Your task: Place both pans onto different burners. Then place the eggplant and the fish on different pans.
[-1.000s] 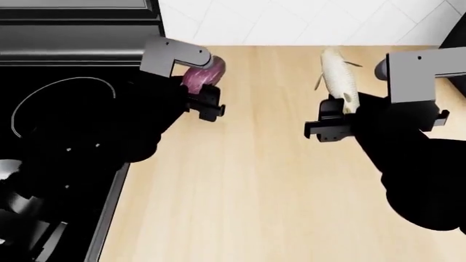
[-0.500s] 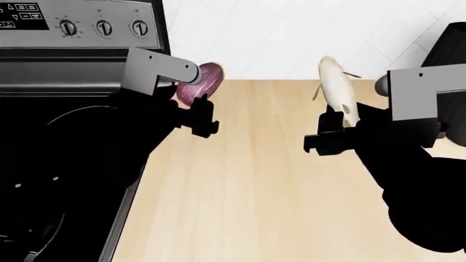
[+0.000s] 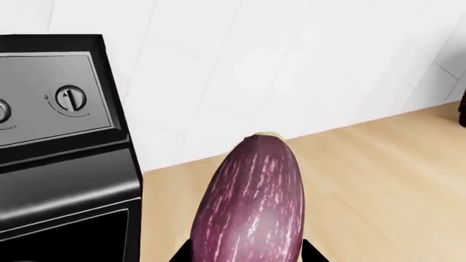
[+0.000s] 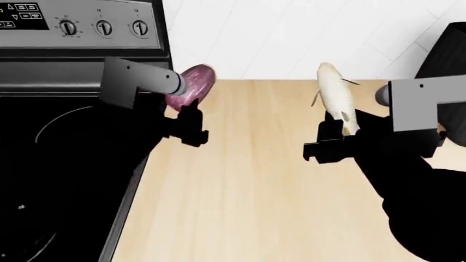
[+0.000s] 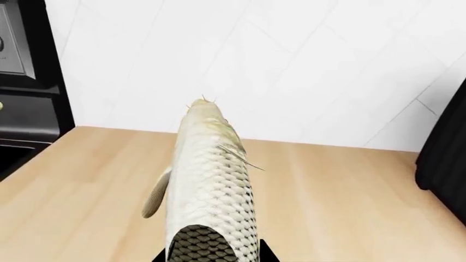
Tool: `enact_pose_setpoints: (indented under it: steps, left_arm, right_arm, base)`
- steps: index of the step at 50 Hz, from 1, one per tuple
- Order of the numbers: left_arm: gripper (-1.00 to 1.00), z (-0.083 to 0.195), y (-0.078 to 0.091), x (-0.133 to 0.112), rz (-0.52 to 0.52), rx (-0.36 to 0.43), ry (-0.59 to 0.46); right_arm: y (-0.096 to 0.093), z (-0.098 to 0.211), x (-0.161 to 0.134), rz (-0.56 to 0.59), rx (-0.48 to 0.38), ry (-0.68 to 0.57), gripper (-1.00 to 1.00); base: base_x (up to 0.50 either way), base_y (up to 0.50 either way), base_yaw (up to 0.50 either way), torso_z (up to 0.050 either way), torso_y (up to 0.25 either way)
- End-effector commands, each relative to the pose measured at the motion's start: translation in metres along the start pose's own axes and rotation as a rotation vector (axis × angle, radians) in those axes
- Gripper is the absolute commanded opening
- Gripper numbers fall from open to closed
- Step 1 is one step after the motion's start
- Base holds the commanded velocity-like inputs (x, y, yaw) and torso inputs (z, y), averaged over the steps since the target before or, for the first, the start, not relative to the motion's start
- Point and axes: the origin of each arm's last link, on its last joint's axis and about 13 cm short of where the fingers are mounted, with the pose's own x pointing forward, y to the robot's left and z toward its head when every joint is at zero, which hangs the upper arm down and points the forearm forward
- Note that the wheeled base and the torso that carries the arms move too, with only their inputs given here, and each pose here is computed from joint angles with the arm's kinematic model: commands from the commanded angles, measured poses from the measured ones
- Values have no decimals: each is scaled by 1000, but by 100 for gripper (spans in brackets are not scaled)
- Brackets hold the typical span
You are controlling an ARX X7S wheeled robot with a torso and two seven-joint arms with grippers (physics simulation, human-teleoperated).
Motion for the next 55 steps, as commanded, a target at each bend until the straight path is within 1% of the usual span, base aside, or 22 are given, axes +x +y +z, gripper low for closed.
enact_pose_setpoints:
  steps: [1, 5, 14, 17, 28, 30, 33, 36, 47, 55]
  left_arm:
    - [-100, 2, -1, -27, 4, -18, -61]
    - [-100, 2, -2, -35, -1, -10, -74]
    - [-100, -1, 5, -45, 36, -20, -81]
    - [-100, -7, 7, -46, 45, -22, -82]
    - [-100, -11, 10, -48, 59, -24, -86]
    - [-100, -4, 11, -49, 61, -25, -87]
    - [-100, -10, 11, -48, 65, -27, -85]
    - [-100, -4, 12, -49, 67, -26, -87]
    - [-100, -8, 13, -51, 78, -26, -97]
    - [-100, -6, 15, -53, 88, -24, -104]
  right_arm:
    - [-1, -2, -3, 6, -3, -29, -100]
    - [0, -2, -7, 20, -5, -42, -100]
    - [2, -3, -12, 40, -7, -53, -100]
    - [3, -2, -13, 47, -8, -61, -100]
    - [3, 0, -13, 43, 9, -79, -100]
    - [2, 1, -13, 34, 17, -87, -100]
    - [2, 1, -12, 33, 18, -87, -100]
    - [2, 1, -13, 34, 16, -87, -100]
    - [3, 2, -13, 39, 9, -90, -100]
    - [4, 3, -14, 43, 11, -90, -100]
  base:
    - [-301, 0, 0, 0, 0]
    - [-464, 35, 0, 0, 0]
    - [-500, 85, 0, 0, 0]
    - [-439, 79, 0, 0, 0]
    - [0, 0, 0, 0, 0]
    - [0, 266, 0, 0, 0]
    - [0, 500, 0, 0, 0]
    - [0, 500, 0, 0, 0]
    - [0, 500, 0, 0, 0]
    - [0, 500, 0, 0, 0]
